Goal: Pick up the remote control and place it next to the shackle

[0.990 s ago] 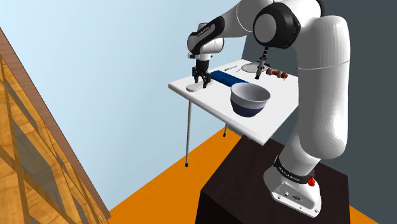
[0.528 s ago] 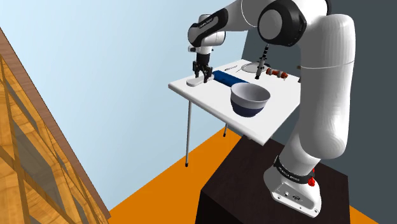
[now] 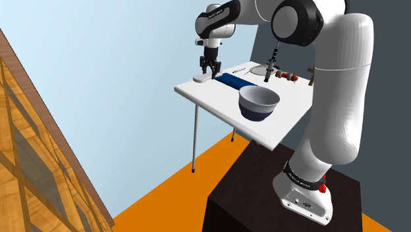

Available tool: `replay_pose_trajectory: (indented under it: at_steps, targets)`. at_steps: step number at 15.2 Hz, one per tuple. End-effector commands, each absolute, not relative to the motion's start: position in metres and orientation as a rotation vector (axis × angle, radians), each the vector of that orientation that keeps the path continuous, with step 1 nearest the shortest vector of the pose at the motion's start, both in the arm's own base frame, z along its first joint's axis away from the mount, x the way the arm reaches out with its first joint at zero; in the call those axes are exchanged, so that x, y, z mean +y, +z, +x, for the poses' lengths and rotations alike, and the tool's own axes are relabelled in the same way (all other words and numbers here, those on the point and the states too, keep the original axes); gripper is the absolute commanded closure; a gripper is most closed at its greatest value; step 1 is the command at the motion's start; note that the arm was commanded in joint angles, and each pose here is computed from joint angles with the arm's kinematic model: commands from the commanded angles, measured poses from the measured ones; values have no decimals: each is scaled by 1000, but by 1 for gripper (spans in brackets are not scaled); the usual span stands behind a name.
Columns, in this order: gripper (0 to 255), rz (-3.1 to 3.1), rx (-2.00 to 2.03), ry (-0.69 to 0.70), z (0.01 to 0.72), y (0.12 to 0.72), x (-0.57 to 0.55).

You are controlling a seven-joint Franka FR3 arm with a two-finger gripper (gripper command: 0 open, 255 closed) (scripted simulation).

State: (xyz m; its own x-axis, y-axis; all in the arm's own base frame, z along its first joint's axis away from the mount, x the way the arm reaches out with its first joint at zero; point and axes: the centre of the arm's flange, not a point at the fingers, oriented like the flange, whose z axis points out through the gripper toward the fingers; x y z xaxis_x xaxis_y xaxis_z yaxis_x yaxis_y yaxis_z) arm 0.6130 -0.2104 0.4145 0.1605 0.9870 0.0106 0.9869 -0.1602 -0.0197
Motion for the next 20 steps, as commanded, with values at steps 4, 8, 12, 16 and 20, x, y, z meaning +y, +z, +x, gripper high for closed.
replay_pose_trajectory:
  at_steps: [4, 8, 12, 16, 20]
  targets:
    - [255, -2376, -2021, 7, 613, 441, -210]
    - [255, -2376, -2021, 7, 604, 455, -220]
    - [255, -2376, -2021, 7, 570, 455, -260]
    - [255, -2376, -2021, 7, 535, 455, -300]
    - [255, -2376, -2021, 7, 500, 455, -339]
